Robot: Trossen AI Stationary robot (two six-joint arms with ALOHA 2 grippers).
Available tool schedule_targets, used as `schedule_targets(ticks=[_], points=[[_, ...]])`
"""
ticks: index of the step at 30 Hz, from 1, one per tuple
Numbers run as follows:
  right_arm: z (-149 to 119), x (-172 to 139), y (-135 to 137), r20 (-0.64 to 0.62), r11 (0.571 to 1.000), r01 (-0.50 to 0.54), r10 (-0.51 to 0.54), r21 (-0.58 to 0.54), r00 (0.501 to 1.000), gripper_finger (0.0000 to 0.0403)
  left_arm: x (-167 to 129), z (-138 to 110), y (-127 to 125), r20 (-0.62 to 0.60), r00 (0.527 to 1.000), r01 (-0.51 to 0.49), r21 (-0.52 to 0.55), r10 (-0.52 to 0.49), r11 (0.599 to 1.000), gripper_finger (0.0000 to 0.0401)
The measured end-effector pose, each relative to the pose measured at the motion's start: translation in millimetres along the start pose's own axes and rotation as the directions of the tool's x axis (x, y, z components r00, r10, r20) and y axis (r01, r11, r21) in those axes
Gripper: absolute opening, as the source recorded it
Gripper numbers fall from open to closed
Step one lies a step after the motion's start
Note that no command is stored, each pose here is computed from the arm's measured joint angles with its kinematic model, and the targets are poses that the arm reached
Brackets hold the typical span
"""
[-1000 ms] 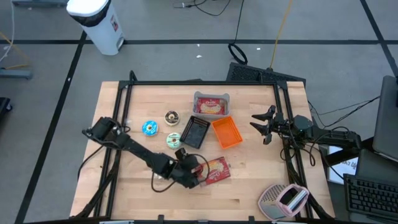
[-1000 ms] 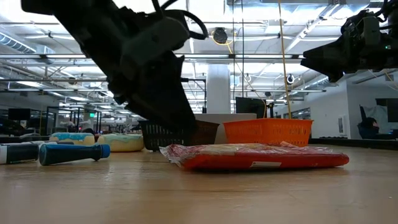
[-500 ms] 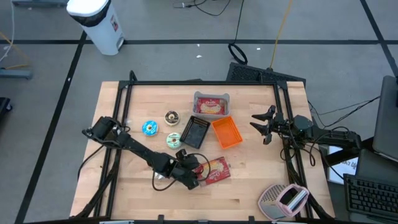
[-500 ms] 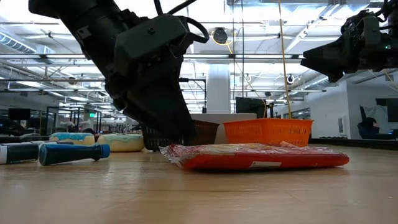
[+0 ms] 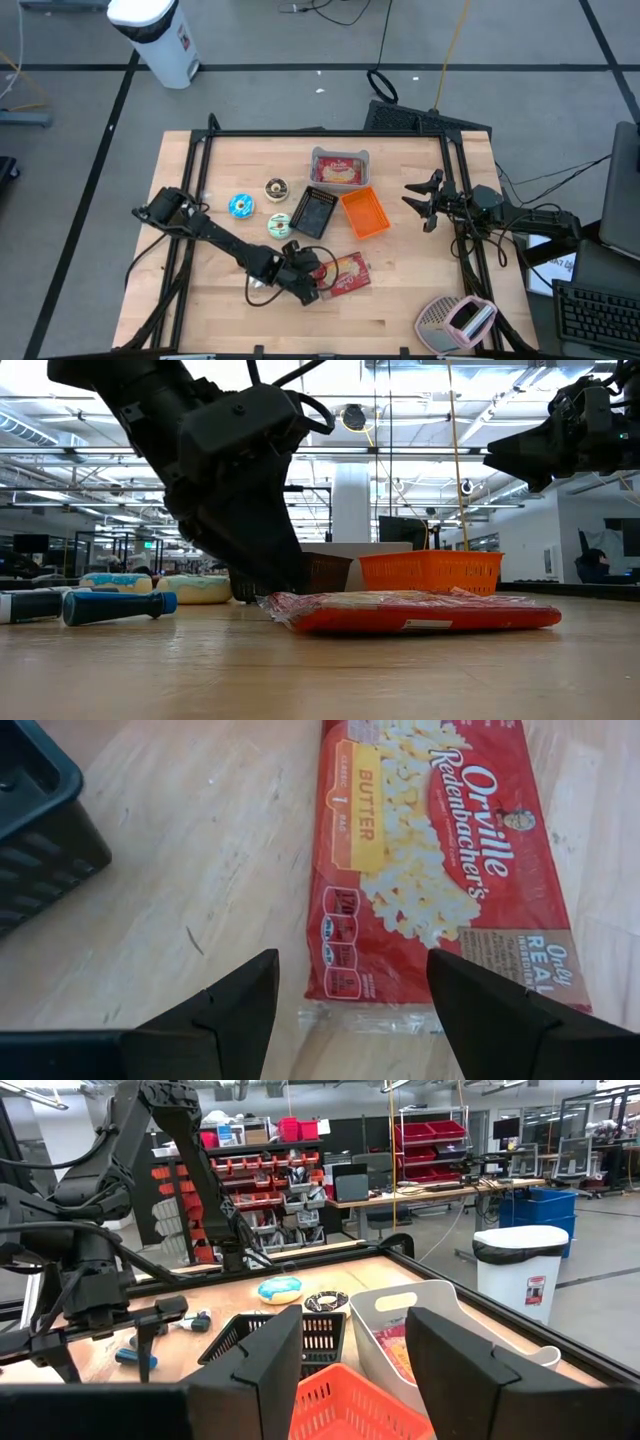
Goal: Pick & Place Food Item
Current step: Put the red popcorn bag into the white bin
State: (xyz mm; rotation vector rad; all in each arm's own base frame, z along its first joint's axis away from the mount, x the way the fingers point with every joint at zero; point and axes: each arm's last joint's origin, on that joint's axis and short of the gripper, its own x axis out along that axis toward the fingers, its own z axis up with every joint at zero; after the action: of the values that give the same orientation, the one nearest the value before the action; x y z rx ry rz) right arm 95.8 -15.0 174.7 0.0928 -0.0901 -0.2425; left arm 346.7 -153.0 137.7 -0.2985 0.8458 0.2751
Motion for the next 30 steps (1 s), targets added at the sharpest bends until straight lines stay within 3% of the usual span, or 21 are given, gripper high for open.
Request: schedule_targets(ticks=[30], points=[[0.0, 0.0, 0.0, 0.0, 1.0, 0.0, 0.0, 0.0, 1.0, 0.0167, 1.0, 1.3, 1.4, -0.016, 1.0, 0.016, -0.01, -0.016, 1.0, 0.0253]])
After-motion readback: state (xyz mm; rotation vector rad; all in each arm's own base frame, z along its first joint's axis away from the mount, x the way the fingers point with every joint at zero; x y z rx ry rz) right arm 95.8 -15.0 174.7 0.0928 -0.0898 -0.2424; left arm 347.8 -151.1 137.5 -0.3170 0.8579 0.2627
